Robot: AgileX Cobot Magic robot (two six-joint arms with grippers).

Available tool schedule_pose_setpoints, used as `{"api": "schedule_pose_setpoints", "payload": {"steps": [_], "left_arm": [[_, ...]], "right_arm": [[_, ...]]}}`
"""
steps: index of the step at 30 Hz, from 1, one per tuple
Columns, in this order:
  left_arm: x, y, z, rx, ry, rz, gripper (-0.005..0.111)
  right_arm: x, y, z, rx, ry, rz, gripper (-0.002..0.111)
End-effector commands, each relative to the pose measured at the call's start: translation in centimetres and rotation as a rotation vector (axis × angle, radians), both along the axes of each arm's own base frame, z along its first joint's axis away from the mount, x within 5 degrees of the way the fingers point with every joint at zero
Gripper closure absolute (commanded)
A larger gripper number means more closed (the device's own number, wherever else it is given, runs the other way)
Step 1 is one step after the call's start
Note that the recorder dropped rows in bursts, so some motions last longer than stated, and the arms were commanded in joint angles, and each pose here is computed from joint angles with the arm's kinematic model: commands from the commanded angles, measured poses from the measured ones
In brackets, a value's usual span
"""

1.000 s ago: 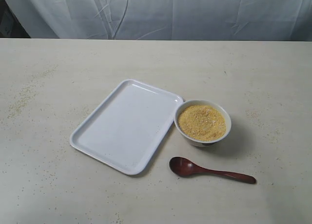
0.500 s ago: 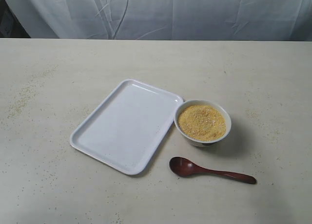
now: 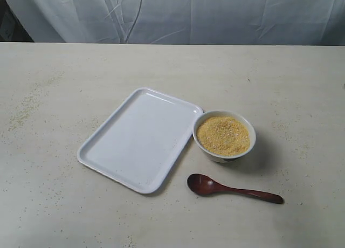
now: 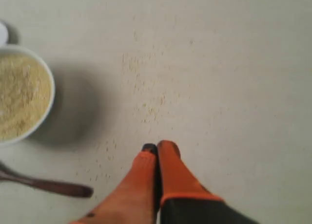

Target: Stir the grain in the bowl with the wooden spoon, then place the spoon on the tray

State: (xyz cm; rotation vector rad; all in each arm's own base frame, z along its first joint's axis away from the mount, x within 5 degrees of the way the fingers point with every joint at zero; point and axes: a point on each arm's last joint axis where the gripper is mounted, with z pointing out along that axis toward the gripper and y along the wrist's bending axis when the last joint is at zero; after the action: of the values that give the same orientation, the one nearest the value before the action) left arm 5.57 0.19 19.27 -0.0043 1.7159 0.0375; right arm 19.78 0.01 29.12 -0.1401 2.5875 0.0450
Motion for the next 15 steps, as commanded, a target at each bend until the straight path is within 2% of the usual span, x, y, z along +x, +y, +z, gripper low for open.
{"api": "schedule_pose_setpoints", "payload": {"steps": [1, 7, 12, 15], "left_arm": [[0.0, 0.0, 0.0, 0.001, -0.002, 0.004, 0.107], [0.0, 0.0, 0.0, 0.001, -0.002, 0.004, 0.107], [0.0, 0.0, 0.0, 0.001, -0.002, 0.004, 0.107], [0.0, 0.0, 0.0, 0.001, -0.002, 0.004, 0.107]], "right_arm": [[0.5, 1.9, -1.3, -0.024, 0.102, 0.227, 0.109], [0.4, 6.3, -2.8, -0.127, 0.136, 0.744, 0.109], [0.5, 8.5, -4.8, -0.153, 0.208, 0.916, 0.108], [0.1, 9.1, -7.1, -0.174, 0.259, 1.005, 0.095]]}}
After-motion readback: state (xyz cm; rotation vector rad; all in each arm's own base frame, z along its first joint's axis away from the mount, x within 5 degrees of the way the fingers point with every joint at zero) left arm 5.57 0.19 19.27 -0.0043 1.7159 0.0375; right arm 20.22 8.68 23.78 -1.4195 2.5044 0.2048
